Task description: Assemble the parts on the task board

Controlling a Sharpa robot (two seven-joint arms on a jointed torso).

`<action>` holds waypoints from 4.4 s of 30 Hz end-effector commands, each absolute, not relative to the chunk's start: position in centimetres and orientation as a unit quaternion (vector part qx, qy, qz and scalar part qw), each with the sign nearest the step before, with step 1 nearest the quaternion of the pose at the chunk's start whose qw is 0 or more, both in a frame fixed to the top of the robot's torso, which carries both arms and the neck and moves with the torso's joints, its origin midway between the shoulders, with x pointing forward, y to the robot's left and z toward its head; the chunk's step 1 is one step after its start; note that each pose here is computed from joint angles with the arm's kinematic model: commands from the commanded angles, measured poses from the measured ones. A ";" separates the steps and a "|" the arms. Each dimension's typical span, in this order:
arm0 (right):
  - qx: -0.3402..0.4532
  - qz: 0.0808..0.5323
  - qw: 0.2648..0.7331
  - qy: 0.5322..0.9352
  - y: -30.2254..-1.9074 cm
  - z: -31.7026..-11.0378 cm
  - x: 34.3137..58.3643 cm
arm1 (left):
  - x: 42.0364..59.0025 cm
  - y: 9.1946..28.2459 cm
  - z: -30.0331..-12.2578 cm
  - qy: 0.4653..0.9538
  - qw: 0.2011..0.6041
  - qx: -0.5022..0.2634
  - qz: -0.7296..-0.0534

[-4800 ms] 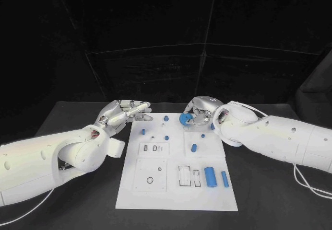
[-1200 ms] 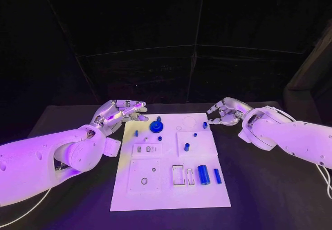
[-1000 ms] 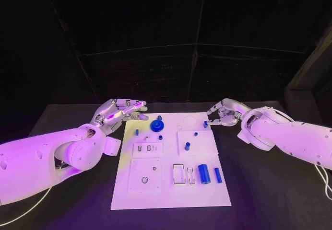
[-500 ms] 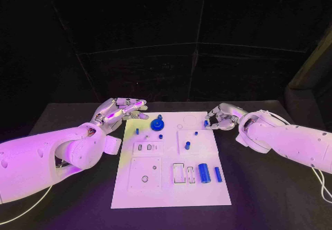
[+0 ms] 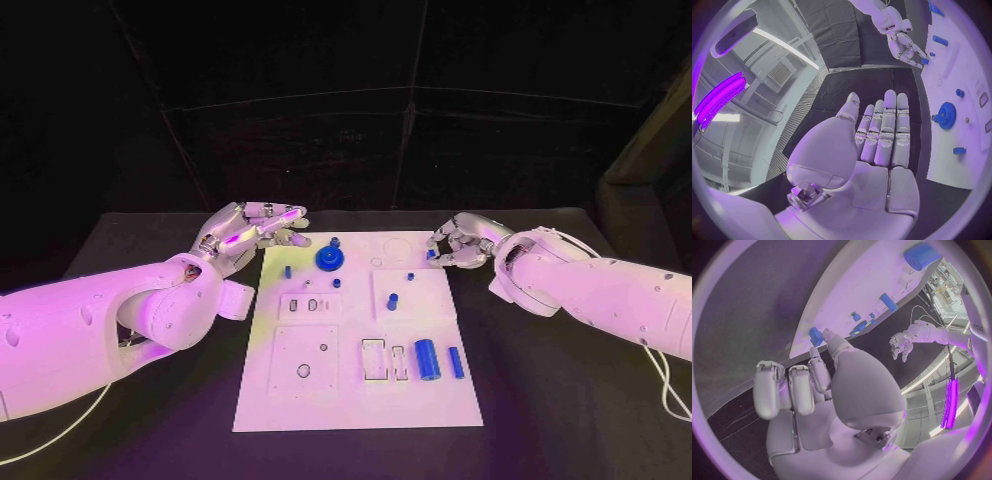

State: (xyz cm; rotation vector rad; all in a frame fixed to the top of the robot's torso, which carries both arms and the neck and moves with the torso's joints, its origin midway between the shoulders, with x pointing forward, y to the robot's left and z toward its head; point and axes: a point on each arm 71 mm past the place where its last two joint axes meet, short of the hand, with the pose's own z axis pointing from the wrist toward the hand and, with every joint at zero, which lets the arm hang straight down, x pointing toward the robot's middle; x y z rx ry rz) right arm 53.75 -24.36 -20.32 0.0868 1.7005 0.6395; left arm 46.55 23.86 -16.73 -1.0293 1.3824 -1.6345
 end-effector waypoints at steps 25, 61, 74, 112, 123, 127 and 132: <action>0.037 0.266 0.602 0.752 -24.2 -20.6 54.1 | 46.5 23.7 -16.7 0.542 0.367 -0.400 -0.642; 0.051 0.284 0.637 0.714 -24.1 -19.6 53.6 | 46.5 23.8 -16.7 0.542 0.368 -0.401 -0.640; 0.013 0.322 0.628 0.708 -16.2 -16.3 51.4 | 47.2 25.0 -16.5 0.536 0.385 -0.404 -0.633; -0.137 0.316 0.584 0.735 -3.1 -21.3 47.1 | 48.3 25.2 -16.2 0.526 0.395 -0.406 -0.634; -0.140 0.319 0.583 0.734 -2.7 -21.6 47.0 | 48.3 25.1 -16.2 0.527 0.394 -0.406 -0.634; -0.140 0.322 0.583 0.733 -2.6 -21.7 46.9 | 48.3 25.1 -16.2 0.527 0.394 -0.406 -0.634; -0.141 0.321 0.582 0.734 -2.6 -21.8 46.9 | 48.4 25.1 -16.2 0.527 0.394 -0.406 -0.634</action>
